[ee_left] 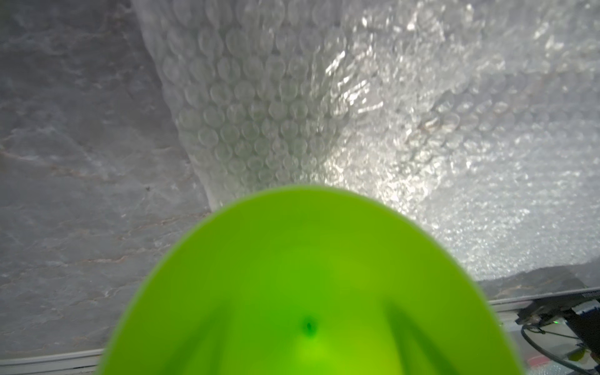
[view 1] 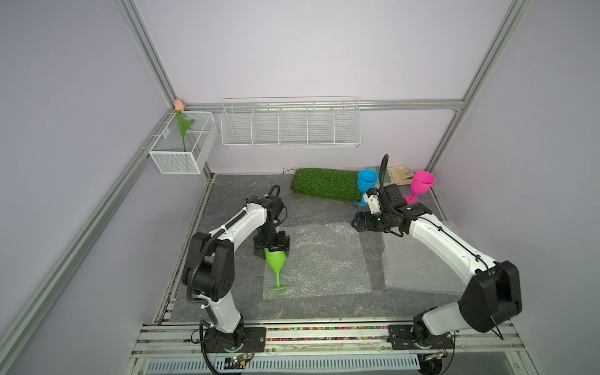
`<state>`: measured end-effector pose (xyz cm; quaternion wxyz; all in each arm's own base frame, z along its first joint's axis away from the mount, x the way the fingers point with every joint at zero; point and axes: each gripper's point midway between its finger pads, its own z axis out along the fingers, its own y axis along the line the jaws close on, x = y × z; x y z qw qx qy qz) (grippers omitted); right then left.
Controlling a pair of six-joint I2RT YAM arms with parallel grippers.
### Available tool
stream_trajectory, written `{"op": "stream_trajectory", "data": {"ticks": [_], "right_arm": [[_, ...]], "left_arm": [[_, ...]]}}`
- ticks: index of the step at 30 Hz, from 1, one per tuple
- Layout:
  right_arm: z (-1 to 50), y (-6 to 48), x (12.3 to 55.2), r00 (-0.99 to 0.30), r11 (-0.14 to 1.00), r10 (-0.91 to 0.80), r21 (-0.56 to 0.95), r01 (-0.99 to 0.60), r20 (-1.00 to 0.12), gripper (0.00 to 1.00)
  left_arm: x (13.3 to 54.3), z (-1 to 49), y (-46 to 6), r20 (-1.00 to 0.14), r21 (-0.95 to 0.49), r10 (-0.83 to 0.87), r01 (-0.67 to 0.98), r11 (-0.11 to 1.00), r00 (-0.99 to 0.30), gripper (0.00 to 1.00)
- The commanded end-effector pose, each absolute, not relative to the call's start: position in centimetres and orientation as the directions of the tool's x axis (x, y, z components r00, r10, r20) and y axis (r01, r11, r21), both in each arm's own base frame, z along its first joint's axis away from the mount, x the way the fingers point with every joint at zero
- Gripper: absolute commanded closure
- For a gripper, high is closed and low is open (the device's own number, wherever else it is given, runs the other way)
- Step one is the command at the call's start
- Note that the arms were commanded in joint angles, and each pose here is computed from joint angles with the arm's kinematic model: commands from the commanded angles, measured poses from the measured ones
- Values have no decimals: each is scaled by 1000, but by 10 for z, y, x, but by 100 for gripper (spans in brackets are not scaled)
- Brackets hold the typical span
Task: Wrap wine glasses in bubble wrap
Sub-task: Place the wine glass on the bubble wrap.
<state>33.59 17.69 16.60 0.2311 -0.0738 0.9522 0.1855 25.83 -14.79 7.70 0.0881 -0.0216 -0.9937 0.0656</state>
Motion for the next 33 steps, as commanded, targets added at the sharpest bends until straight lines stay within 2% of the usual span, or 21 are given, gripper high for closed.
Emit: {"op": "stream_trajectory", "data": {"ticks": [1, 11, 18, 23, 28, 33], "right_arm": [[166, 178, 332, -883, 919, -57, 320, -229, -466, 16], [167, 182, 326, -887, 917, -67, 322, -235, -456, 16], [176, 185, 322, -879, 918, -82, 308, -250, -470, 15], [183, 188, 316, -878, 915, -84, 313, -255, -471, 15], [187, 208, 305, -887, 887, -81, 372, -272, -455, 15], [183, 238, 297, -907, 837, -80, 465, -287, -414, 15]], "left_arm": [[278, 75, -153, 130, -115, 73, 58, 992, -989, 12], [293, 53, -159, 137, -105, 85, 71, 992, -987, 5], [299, 73, -156, 69, -97, 68, 61, 993, -995, 1], [292, 89, -152, 21, -109, 51, 49, 993, -998, 1], [285, 108, -147, -45, -133, 12, 18, 991, -999, 0], [275, 103, -151, -48, -213, -23, -12, 977, -999, 1]]}}
